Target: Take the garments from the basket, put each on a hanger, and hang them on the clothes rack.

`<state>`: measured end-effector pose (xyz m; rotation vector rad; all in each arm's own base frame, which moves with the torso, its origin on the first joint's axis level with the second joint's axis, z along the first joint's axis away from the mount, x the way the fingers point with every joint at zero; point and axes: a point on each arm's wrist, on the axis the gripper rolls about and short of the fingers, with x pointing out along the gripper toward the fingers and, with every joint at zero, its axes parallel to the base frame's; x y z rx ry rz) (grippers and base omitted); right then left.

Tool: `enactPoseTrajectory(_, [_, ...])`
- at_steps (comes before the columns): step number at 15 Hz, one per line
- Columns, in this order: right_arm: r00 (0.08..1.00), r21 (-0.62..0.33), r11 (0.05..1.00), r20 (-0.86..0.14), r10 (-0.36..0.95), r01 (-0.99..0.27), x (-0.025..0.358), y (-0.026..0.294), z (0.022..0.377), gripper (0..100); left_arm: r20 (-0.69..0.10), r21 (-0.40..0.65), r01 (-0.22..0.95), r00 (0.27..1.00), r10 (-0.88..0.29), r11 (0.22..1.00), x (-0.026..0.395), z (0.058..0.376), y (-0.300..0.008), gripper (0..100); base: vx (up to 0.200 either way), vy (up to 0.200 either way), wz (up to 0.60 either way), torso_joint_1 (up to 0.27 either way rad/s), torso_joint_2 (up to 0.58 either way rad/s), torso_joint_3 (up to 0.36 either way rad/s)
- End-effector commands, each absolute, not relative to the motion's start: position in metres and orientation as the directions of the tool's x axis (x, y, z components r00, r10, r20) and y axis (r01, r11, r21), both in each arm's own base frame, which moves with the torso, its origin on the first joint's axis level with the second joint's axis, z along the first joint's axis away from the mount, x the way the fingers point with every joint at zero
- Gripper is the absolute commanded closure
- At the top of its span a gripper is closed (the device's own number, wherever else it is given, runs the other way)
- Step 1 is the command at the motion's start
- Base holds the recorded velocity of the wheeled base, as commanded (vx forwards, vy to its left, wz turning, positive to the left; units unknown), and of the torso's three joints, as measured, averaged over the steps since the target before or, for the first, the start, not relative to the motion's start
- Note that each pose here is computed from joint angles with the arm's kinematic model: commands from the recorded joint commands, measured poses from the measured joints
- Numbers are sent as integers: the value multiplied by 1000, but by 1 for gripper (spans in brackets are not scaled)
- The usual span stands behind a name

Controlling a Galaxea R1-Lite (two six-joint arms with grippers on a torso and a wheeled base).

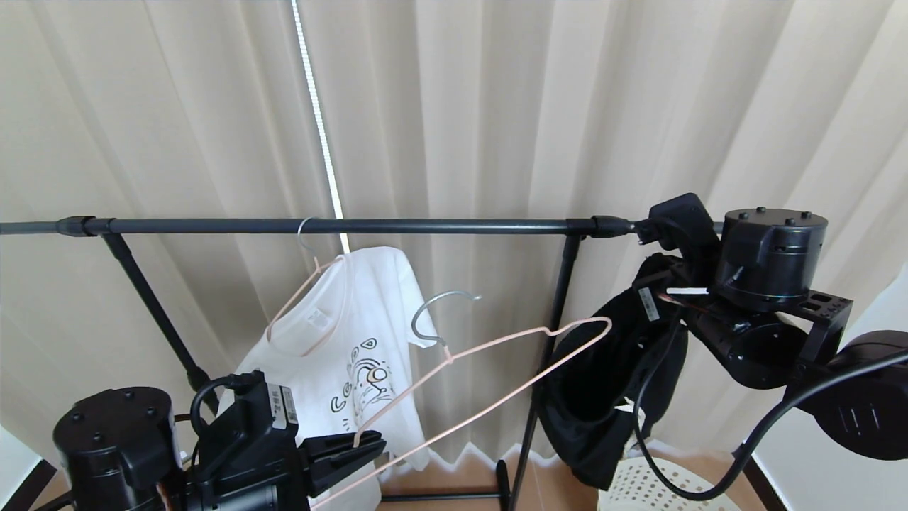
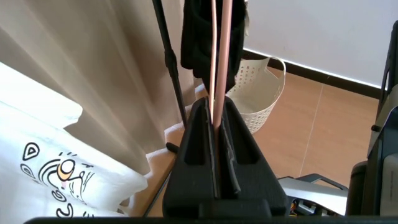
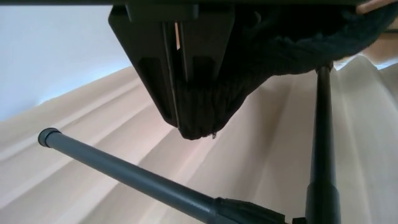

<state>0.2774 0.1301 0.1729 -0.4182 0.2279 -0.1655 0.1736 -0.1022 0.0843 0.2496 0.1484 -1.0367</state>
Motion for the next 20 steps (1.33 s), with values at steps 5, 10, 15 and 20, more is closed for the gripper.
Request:
enactPoseTrajectory(5, [967, -427, 901, -184, -174, 81, 266, 147, 171, 100, -270, 102, 886, 462, -845, 452, 180, 66, -117, 100, 0, 0, 0, 0, 0, 0])
enactPoseTrajectory(10, [969, -436, 898, -191, -156, 59, 259, 154, 168, 100, -313, 50, 872, 477, -821, 488, 183, 51, -123, 100, 0, 0, 0, 0, 0, 0])
enactPoseTrajectory(15, [970, -447, 893, -192, -147, 47, 252, 164, 166, 100, -337, 34, 842, 517, -787, 538, 183, 46, -132, 100, 0, 0, 0, 0, 0, 0])
enactPoseTrajectory(20, [969, -449, 892, -194, -150, 48, 255, 165, 164, 100, -295, 53, 864, 492, -819, 500, 170, 60, -133, 100, 0, 0, 0, 0, 0, 0])
